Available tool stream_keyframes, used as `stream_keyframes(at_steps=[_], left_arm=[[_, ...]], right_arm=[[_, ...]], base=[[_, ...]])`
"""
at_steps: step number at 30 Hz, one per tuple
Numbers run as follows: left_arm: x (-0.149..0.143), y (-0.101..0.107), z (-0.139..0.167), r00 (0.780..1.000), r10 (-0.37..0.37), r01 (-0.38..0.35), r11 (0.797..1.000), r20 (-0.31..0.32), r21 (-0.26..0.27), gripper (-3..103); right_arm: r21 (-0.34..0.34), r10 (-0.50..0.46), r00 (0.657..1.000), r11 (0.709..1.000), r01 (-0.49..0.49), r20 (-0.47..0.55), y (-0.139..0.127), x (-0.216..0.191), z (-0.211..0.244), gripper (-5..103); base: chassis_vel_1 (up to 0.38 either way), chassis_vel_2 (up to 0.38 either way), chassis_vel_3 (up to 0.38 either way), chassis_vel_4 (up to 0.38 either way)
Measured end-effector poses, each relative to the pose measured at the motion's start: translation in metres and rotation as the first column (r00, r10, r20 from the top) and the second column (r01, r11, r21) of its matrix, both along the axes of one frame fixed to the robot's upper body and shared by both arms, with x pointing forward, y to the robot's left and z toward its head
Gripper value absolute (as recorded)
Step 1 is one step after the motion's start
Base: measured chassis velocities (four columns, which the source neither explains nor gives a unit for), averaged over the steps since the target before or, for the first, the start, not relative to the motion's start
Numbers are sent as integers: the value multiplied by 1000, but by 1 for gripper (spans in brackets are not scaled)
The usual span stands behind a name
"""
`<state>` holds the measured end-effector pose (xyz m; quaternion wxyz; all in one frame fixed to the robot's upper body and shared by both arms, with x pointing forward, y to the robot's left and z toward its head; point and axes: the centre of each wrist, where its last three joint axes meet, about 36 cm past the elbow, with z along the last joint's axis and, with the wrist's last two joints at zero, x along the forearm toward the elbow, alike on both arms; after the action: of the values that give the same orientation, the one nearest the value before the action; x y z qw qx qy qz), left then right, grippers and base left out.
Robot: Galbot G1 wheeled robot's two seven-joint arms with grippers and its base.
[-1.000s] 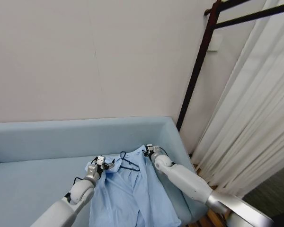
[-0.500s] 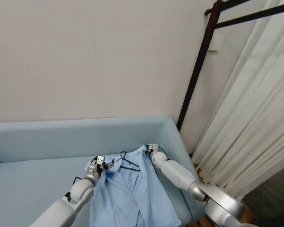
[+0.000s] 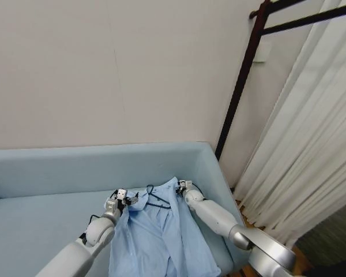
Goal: Pick up the clothes from the sofa and hang them on the clothes hanger.
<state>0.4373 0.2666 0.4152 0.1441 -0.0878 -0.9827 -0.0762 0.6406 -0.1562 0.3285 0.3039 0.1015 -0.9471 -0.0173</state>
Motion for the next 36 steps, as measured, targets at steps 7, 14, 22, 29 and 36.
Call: stream_keyframes(at_steps=[7,14,22,29,36], left_arm=[[-1,1,0,1000,1,-1,1000,0,-1,100],[-3,-1,-2,1000,-2,2,1000,-3,-4,100],[-2,-2,0,1000,-6,6,1000,1,-3,100],[-2,-3,1,1000,-10,10,1000,2,-2,100],[-4,-4,-2,1000,-11,11,1000,-5,-6,100]], right_arm=[[23,1,1000,1000,-1,25,-3,-16,9,0],[38,84,991,995,-89,100,-2,-46,40,0],[85,195,977,976,-202,86,12,-96,71,0],[108,296,954,948,-299,43,44,-154,89,0],[152,325,945,936,-316,-35,99,-188,97,0]], base=[[0,0,0,0],[0,0,0,0],[0,0,0,0],[0,0,0,0],[0,0,0,0]])
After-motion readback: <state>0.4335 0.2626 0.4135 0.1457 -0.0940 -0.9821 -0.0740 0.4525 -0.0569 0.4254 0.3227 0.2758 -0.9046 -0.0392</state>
